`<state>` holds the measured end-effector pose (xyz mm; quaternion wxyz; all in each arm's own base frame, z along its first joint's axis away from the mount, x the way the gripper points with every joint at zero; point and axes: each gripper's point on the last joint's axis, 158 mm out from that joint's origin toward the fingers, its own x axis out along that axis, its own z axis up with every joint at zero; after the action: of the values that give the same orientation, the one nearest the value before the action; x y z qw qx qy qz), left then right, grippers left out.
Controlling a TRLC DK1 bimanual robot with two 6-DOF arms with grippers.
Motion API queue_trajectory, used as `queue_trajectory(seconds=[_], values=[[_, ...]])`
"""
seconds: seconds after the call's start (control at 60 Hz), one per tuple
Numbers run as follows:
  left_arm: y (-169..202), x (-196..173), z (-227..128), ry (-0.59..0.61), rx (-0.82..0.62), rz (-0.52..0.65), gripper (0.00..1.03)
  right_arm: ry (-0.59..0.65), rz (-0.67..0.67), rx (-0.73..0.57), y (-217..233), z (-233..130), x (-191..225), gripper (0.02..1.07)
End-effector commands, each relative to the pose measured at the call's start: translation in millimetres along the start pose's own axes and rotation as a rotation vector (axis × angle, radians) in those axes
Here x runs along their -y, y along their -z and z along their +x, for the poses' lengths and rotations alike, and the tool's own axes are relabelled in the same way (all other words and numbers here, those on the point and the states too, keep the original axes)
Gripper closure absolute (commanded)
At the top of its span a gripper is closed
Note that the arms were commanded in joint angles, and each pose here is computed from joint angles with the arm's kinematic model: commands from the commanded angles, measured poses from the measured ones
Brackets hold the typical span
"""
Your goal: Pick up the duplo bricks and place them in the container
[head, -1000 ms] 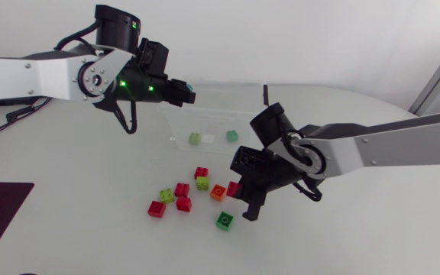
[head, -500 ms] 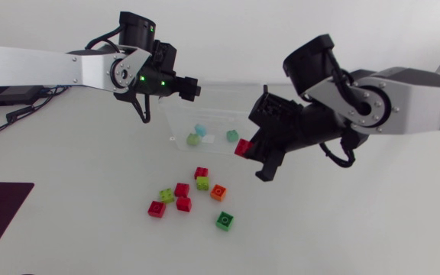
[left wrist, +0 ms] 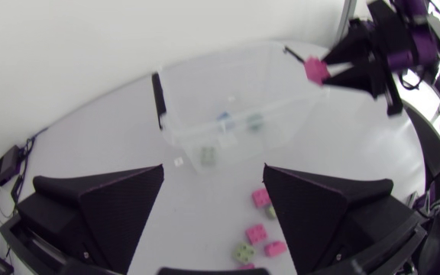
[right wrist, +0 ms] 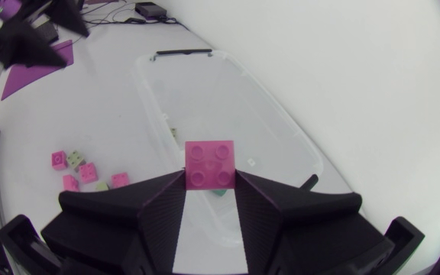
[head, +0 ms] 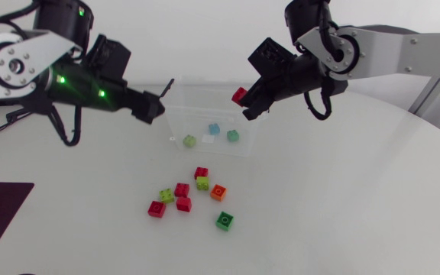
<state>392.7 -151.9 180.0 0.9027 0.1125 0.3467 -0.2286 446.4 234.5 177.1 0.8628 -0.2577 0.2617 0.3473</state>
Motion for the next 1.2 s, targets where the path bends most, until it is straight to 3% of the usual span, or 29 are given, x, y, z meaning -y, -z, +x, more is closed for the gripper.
queue_trajectory(seconds=[0.0,0.133,0.367,0.417,0.45,0.483,0.5,0.733,1.0,1.183], values=[[49,13,4,0.033,-0.115,0.04,0.12,0.026,0.042,0.018,-9,14,15,0.73],[104,27,9,0.067,-0.225,0.065,0.12,0.047,0.061,0.019,-14,32,27,0.73],[157,44,17,0.11,-0.344,0.075,0.12,0.128,0.079,0.004,-13,71,61,0.69],[161,45,18,0.11,-0.355,0.068,0.12,0.139,0.094,-0.002,-11,75,68,0.57],[166,46,19,0.114,-0.371,0.064,0.12,0.149,0.105,-0.009,-8,78,74,0.31],[169,47,20,0.115,-0.381,0.057,0.12,0.158,0.112,-0.014,-7,78,77,0.11],[174,49,22,0.118,-0.398,0.047,0.12,0.159,0.118,-0.016,-6,77,77,0.07],[201,53,38,0.121,-0.508,-0.026,0.12,0.15,0.111,-0.001,-6,38,55,0.07],[225,62,56,0.117,-0.616,-0.079,0.17,0.073,0.038,0.033,-4,-14,-20,0.07],[227,61,68,0.096,-0.63,-0.093,0.22,0.016,0.007,-0.005,28,-30,-65,0.07]])
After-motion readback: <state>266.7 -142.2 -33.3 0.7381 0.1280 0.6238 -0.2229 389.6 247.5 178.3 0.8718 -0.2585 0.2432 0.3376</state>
